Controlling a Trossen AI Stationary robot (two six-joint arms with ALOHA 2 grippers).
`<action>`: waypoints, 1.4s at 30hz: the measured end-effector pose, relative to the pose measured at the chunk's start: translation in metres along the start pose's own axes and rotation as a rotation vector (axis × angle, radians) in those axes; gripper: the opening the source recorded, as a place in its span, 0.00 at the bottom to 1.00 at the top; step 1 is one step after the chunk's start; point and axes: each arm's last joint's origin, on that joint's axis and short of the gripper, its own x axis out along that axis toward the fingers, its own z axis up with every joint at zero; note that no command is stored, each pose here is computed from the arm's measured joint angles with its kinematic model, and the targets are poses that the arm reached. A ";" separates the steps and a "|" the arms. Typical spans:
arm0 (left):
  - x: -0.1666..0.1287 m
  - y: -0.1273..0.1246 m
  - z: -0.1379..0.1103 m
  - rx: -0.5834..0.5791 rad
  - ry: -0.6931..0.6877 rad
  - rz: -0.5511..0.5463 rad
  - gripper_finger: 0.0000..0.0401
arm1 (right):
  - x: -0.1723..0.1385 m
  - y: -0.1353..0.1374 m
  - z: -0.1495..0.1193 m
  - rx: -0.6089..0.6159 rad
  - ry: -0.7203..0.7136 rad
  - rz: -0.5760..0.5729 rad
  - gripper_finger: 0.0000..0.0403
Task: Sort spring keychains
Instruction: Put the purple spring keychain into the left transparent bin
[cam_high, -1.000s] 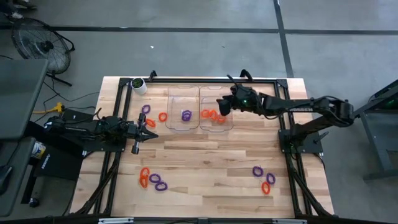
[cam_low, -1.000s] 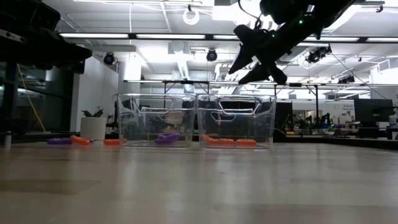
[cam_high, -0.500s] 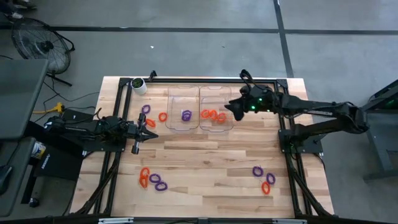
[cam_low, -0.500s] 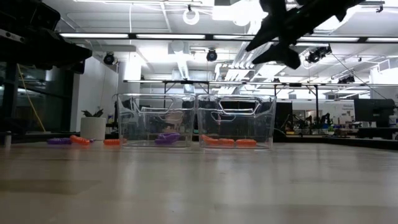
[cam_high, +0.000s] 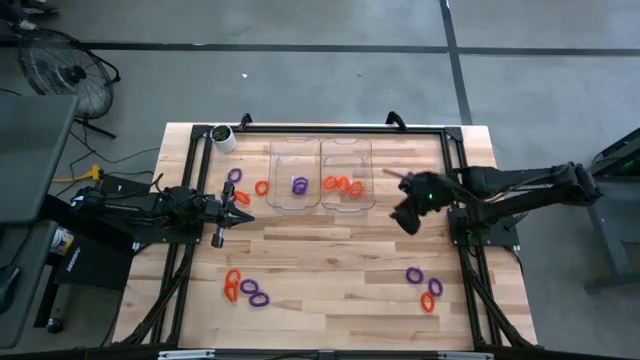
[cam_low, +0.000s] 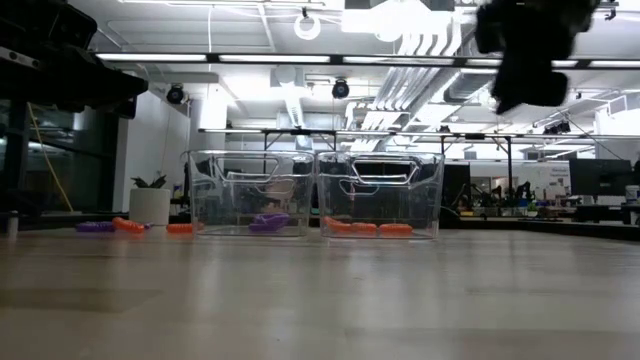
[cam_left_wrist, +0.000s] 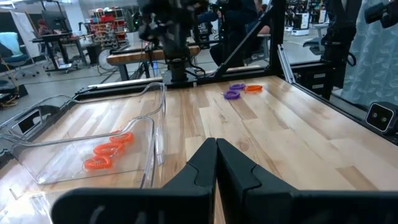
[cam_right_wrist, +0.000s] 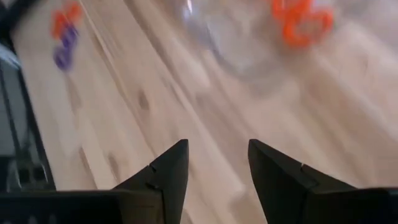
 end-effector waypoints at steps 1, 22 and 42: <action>0.000 0.000 0.000 0.000 0.000 0.000 0.00 | 0.001 0.001 -0.005 0.009 0.037 -0.018 0.40; 0.000 0.000 0.000 0.000 0.000 0.000 0.00 | 0.038 0.028 -0.075 -0.039 0.551 -0.243 0.40; 0.000 0.000 0.000 0.000 0.000 0.000 0.00 | 0.076 0.056 -0.127 -0.419 0.582 -0.273 0.57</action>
